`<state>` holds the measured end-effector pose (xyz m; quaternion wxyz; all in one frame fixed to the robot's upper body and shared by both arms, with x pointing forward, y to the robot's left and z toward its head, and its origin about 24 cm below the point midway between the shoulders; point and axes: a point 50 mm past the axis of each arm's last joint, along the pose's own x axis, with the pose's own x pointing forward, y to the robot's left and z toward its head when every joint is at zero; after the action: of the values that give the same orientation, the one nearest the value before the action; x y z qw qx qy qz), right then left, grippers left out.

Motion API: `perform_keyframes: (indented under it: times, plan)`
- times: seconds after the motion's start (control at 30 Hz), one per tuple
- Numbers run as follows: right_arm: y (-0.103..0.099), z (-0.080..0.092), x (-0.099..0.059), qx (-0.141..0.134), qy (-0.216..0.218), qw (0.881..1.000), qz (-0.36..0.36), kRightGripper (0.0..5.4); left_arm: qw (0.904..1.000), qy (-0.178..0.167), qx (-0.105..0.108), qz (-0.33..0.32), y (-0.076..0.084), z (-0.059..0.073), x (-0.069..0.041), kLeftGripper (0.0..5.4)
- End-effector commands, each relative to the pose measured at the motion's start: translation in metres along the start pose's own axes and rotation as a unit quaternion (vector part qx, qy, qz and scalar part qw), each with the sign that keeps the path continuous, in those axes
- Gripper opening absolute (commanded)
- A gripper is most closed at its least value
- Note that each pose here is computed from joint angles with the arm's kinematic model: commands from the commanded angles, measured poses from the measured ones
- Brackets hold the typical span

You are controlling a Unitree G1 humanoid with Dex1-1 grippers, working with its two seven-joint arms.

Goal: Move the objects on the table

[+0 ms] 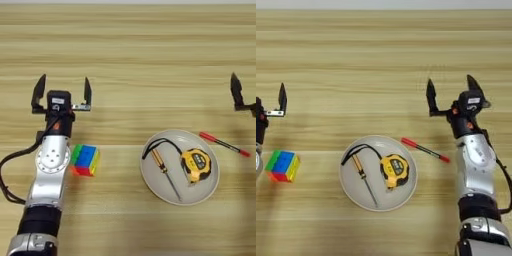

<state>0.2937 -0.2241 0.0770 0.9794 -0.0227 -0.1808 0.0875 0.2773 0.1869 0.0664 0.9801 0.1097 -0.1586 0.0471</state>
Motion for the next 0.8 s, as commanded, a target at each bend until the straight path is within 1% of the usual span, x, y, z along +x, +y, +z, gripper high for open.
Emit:
perform_keyframes:
  times: [0.03,0.1,0.17,0.23,0.37,0.5,0.6,0.63,0.67,0.73,0.8]
  plan:
    - [0.034,0.004,-0.002,0.025,0.005,0.995,0.098,5.39,1.0000,-0.003,-0.004,0.002,-0.001,0.002,-0.003,5.40]
    - [0.038,0.005,-0.003,0.029,0.007,0.994,0.105,5.39,0.9999,-0.001,-0.010,0.003,0.000,0.003,-0.004,5.40]
    - [0.035,0.003,-0.004,0.033,0.012,0.995,0.094,5.39,0.9997,0.009,-0.021,0.002,0.000,0.003,-0.008,5.40]
    - [0.031,0.001,-0.005,0.043,0.016,0.996,0.076,5.39,0.9994,0.021,-0.028,-0.003,0.001,0.003,-0.015,5.40]
    - [0.028,-0.004,-0.005,0.056,0.025,0.997,0.054,5.39,0.9980,0.047,-0.037,-0.021,0.001,0.005,-0.032,5.40]
    - [0.031,-0.004,-0.003,0.063,0.024,0.996,0.052,5.39,0.9940,0.084,-0.058,-0.039,0.001,0.007,-0.050,5.40]
    - [0.033,-0.004,-0.002,0.070,0.022,0.996,0.046,5.39,0.9860,0.133,-0.074,-0.069,-0.005,0.005,-0.069,5.40]
    - [0.034,-0.003,-0.001,0.071,0.021,0.996,0.045,5.39,0.9822,0.150,-0.080,-0.079,-0.006,0.003,-0.075,5.40]
    - [0.035,-0.003,-0.001,0.072,0.021,0.996,0.045,5.39,0.9797,0.161,-0.084,-0.085,-0.006,0.002,-0.078,5.40]
    - [0.038,-0.003,0.000,0.073,0.020,0.996,0.045,5.39,0.9700,0.200,-0.092,-0.103,-0.006,-0.002,-0.088,5.40]
    - [0.041,-0.003,0.000,0.074,0.020,0.996,0.045,5.39,0.9611,0.229,-0.105,-0.112,-0.005,-0.005,-0.097,5.40]
